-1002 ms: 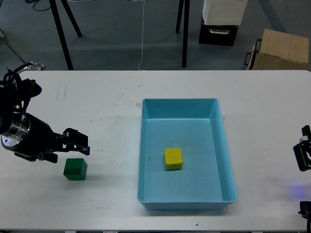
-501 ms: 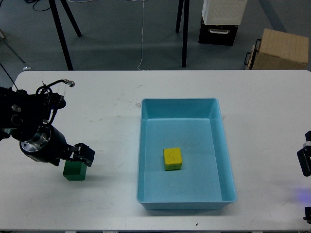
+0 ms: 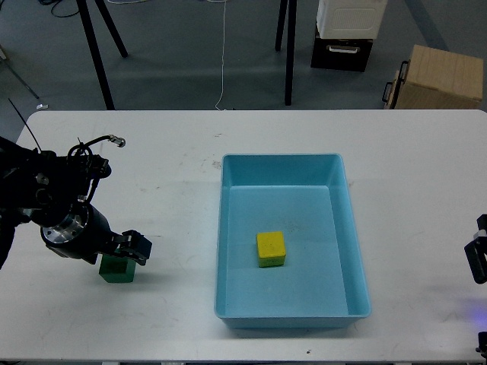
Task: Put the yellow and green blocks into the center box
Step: 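Lower the left gripper onto the green cube and close it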
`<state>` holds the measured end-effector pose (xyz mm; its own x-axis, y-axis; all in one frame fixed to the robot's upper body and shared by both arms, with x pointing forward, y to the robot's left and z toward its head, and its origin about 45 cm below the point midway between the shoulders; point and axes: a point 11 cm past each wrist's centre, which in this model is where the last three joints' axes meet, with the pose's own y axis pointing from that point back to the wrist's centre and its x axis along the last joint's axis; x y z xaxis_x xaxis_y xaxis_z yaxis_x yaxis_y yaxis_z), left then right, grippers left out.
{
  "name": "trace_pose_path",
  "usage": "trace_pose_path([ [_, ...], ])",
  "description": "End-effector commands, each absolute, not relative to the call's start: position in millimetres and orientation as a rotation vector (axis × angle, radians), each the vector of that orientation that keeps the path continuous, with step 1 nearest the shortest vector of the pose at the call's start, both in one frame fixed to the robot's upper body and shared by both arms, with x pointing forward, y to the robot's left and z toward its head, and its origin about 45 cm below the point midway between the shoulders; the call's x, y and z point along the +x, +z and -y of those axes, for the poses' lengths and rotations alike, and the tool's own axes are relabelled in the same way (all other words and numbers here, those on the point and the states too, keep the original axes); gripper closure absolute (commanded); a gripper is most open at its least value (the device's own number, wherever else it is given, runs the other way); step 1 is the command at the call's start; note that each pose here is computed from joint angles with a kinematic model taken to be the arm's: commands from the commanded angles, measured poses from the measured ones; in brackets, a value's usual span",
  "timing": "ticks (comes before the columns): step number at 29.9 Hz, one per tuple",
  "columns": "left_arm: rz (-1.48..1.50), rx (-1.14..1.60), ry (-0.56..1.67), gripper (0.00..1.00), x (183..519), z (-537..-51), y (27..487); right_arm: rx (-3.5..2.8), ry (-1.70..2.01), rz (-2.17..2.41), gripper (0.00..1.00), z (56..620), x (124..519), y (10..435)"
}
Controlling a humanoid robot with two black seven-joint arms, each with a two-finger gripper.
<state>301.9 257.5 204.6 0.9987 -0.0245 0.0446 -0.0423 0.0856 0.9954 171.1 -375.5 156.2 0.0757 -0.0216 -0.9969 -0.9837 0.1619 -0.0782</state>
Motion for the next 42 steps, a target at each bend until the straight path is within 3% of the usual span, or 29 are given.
trace_pose_path([
  [1, 0.052, 1.487, 0.015, 0.0, 302, -258, 203, -1.135, 1.025, -1.236, 0.0, 376, 171, 156],
  [28, 0.043, 1.513, 0.01, 0.0, 308, -264, 167, -1.133, 1.031, -1.243, 0.0, 376, 168, 155],
  [31, 0.049, 1.517, -0.008, 0.04, 306, -263, 166, -1.133, 1.031, -1.245, 0.0, 376, 168, 155],
  [33, 0.072, 1.526, -0.03, 0.17, 306, -262, 165, -1.132, 1.03, -1.247, 0.0, 377, 168, 155],
  [37, 0.095, 1.528, -0.046, 0.69, 307, -263, 165, -1.137, 1.033, -1.255, 0.0, 378, 167, 154],
  [40, 0.134, 1.556, -0.067, 0.83, 308, -265, 166, -1.135, 1.035, -1.259, 0.0, 379, 165, 154],
  [41, 0.152, 1.552, -0.071, 1.0, 309, -264, 168, -1.135, 1.035, -1.259, 0.0, 379, 165, 154],
  [42, 0.159, 1.546, -0.071, 1.0, 308, -264, 170, -1.134, 1.035, -1.26, 0.0, 379, 164, 154],
])
